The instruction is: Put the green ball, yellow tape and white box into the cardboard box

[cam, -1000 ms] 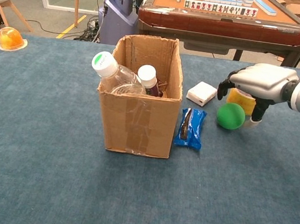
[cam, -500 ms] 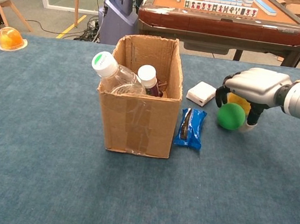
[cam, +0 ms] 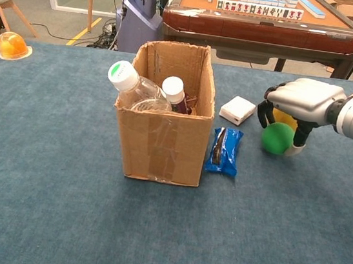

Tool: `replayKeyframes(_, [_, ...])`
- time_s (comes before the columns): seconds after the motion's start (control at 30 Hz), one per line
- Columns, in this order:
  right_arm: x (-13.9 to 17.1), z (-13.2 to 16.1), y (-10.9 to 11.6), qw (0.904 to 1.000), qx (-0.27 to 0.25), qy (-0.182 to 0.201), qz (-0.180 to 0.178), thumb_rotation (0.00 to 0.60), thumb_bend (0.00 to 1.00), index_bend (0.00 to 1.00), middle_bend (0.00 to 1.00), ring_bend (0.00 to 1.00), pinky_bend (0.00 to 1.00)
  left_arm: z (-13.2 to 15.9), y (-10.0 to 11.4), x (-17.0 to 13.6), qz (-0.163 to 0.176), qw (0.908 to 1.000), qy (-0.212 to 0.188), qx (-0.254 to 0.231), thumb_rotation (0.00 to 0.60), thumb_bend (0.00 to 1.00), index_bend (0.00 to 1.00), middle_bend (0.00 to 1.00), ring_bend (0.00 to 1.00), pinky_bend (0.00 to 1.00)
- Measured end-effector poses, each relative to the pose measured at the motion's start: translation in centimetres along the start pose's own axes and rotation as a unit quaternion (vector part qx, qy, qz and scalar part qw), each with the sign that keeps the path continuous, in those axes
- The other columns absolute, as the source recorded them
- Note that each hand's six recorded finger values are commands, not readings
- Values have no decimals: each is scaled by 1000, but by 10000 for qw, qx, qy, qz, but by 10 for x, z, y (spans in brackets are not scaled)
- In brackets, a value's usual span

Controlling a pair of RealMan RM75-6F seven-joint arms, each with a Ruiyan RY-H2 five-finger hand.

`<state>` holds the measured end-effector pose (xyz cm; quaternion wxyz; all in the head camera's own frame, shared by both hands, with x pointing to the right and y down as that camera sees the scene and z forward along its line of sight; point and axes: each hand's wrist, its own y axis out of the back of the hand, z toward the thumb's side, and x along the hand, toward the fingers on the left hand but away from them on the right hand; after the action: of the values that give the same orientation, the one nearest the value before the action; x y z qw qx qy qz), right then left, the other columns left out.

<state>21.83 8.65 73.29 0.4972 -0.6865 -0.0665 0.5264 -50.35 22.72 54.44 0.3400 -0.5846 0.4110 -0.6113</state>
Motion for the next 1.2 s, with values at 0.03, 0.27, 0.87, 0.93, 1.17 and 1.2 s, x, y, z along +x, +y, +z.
replayKeyframes(0.03, [1,0,2,10000,-20,-5,-28,600,0,496,448,101,137,0,0,0,4,10000,2,-1,600,146,469,441,410,569])
replayKeyframes(0.27, [12,-9,37,9981,-282,-90,-542,600,0,498,449,101,136,-1,0,0,-16,10000,19,11,600,146,469,441,410,569])
replayKeyframes(0.87, [28,5,157,9787,-610,67,-1961,600,0,498,449,101,136,-2,-1,1,14,9997,36,251,600,146,469,441,410,569])
replayKeyframes(0.93, [26,11,160,9773,-650,122,-2013,600,0,498,449,101,136,-3,1,1,64,9996,47,262,600,146,469,441,410,569])
replayKeyframes(1.17, [11,43,164,9724,-801,419,-2151,600,0,498,442,103,136,-7,10,1,194,9993,134,298,600,146,469,441,410,569])
replayKeyframes(1.2, [9,46,164,9716,-824,451,-2171,600,0,498,441,104,136,-8,11,1,220,9992,155,299,600,146,469,441,410,569])
